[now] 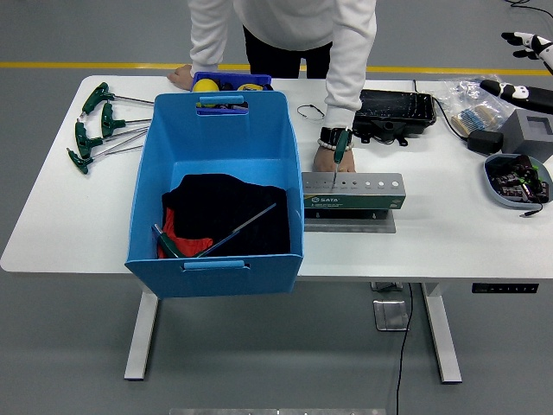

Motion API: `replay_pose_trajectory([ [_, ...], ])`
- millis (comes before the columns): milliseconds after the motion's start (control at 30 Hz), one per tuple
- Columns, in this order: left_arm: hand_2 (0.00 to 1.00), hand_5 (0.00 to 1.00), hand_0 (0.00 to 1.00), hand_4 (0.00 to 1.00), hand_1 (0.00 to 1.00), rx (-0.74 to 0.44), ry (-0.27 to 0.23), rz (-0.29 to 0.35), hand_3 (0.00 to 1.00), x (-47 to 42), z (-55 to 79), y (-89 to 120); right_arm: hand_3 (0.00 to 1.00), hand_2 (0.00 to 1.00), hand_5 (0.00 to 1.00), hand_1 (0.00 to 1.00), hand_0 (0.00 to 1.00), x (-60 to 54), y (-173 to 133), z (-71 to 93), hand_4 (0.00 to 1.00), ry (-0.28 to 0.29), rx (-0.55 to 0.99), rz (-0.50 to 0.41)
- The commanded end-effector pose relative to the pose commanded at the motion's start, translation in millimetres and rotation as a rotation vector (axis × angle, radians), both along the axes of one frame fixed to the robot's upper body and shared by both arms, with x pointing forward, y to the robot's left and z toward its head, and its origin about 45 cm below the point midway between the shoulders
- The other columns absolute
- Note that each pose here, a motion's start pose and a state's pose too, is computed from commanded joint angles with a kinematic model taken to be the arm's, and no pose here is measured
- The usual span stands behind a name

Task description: Lift tool from toolbox,place it in box,lift tool from toolbox,place it in box

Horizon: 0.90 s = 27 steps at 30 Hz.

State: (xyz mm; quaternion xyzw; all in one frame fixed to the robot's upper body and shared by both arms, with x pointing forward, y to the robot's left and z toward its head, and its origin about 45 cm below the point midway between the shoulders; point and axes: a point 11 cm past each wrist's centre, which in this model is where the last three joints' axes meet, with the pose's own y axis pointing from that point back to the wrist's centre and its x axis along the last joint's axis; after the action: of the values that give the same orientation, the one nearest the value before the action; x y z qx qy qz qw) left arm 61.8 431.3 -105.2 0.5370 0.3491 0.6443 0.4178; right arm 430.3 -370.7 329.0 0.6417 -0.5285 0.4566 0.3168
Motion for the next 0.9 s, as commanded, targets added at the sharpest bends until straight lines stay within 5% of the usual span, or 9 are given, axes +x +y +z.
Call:
replay_pose_trajectory([
  [200, 0.774, 0.762, 0.751, 0.796, 0.717, 0.0, 0.001, 0.0, 0.776, -1.9, -0.4, 0, 0.88, 0.883, 0.764, 0.774, 0.768, -8.3, 14, -16.1, 0.998, -0.05, -0.118, 0.029],
  [267, 0.774, 0.762, 0.751, 0.796, 0.717, 0.001, 0.002, -0.001, 0.776, -2.0, -0.3, 0, 0.88, 0.883, 0.764, 0.774, 0.768, -11.0, 17, -23.7, 0.998, -0.046, -0.065, 0.024],
  [300, 0.772, 0.761, 0.751, 0.795, 0.714, 0.002, 0.003, -0.002, 0.774, -1.8, -0.2, 0, 0.876, 0.824, 0.718, 0.69, 0.651, -12.4, 18, -28.3, 0.998, -0.039, -0.027, 0.018],
  [467, 0.772, 0.761, 0.751, 0.795, 0.714, 0.005, 0.004, -0.007, 0.774, -1.5, 0.0, 1, 0.876, 0.824, 0.718, 0.69, 0.651, -21.8, 35, -49.9, 0.998, 0.025, 0.184, -0.008],
  [500, 0.771, 0.758, 0.749, 0.794, 0.708, 0.005, 0.004, -0.007, 0.773, -1.4, 0.1, 1, 0.868, 0.754, 0.768, 0.59, 0.536, -22.5, 37, -51.6, 0.998, 0.038, 0.223, -0.017],
  [900, 0.767, 0.758, 0.749, 0.793, 0.706, 0.013, 0.004, -0.012, 0.772, -0.4, 1.1, 3, 0.869, 0.739, 0.834, 0.544, 0.449, -28.9, 54, -90.9, 0.998, 0.402, 0.649, -0.157],
])
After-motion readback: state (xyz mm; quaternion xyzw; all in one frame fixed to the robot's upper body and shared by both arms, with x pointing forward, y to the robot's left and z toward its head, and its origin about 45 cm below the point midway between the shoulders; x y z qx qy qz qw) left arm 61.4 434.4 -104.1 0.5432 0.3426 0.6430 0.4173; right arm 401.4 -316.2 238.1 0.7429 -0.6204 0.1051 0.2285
